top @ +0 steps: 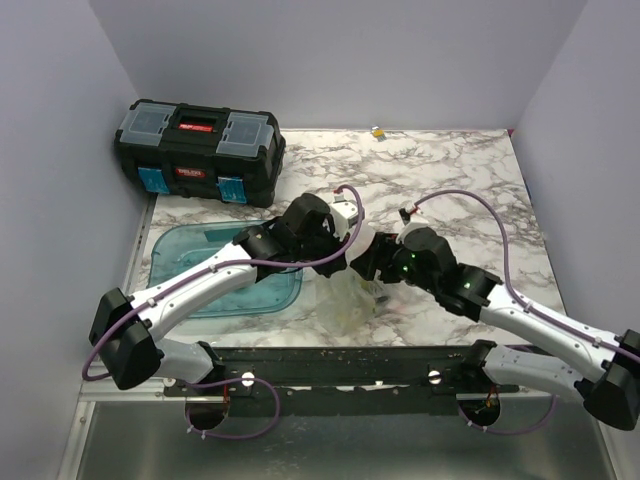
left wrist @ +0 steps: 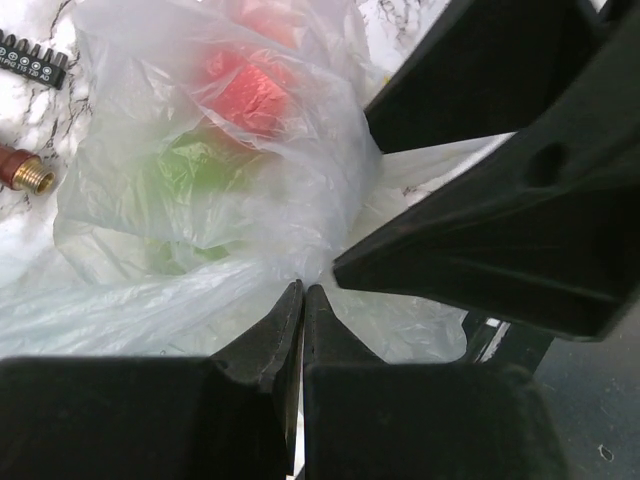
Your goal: Take the fake fruits out of the plastic bag
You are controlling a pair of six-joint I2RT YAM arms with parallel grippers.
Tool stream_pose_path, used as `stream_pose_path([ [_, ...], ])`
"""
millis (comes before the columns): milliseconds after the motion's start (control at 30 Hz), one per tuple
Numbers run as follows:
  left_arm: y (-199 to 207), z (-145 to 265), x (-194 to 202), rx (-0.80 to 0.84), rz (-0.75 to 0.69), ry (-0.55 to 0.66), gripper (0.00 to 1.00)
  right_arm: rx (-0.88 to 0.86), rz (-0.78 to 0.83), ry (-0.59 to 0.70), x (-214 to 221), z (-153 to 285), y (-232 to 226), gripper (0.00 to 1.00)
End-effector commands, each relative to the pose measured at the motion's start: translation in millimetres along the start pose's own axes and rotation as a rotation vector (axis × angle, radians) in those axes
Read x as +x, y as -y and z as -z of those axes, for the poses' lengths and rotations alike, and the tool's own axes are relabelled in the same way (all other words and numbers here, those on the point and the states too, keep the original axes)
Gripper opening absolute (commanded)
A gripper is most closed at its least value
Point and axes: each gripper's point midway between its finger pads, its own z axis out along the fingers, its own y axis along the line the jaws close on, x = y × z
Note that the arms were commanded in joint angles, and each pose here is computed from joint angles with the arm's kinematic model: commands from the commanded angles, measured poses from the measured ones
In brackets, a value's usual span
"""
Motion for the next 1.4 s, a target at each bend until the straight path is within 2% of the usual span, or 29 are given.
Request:
stream_pose_path([
  [0, 13.5, 1.5, -6.6, 0.069, -0.028, 0.028, 0.00, -0.083, 0.025, -0.023, -0.4, -12.1, -21.3, 0.69],
  [133, 18.0, -1.6, -4.0, 0.087, -0.025, 0.012, 0.00, 0.033, -0.012, 0.012, -2.4, -21.6, -0.2, 0.66],
  [267, 18.3, -4.1, -3.0, 0.089, -0.021, 0.001, 0.00, 0.138, -0.073, 0.088, -10.6, -16.7, 21.5, 0.55],
  [433, 17.5, -6.4, -0.7, 0.084, -0.021, -0.009, 0.00, 0.109, -0.103, 0.150, -18.1, -8.3, 21.4, 0.28],
  [633, 16.6, -6.1, -1.4, 0.075, -0.021, -0.011, 0.00, 0.176, -0.093, 0.196, -28.8, -4.1, 31.7, 0.11],
  [700, 13.9, -4.8, -2.7, 0.058, -0.024, -0.004, 0.00, 0.213, -0.096, 0.204, -30.3, -3.1, 37.9, 0.02],
  [1100, -11.8, 0.7, -6.1, -0.099, -0.015, 0.010, 0.00, 0.554, -0.107, 0.346, -48.0, 39.4, 100.9, 0.01],
  [1200, -2.8, 3.9, -8.7, -0.052, -0.035, 0.024, 0.00, 0.544, -0.064, 0.332, -49.6, 43.0, 98.9, 0.01],
  [1267, 10.8, 6.8, -10.0, 0.028, -0.060, 0.040, 0.00, 0.461, -0.034, 0.288, -47.9, 37.3, 83.0, 0.01],
  [1367, 27.3, 7.8, -11.8, 0.123, -0.070, 0.051, 0.29, 0.270, 0.014, 0.215, -41.5, 28.2, 49.0, 0.01],
])
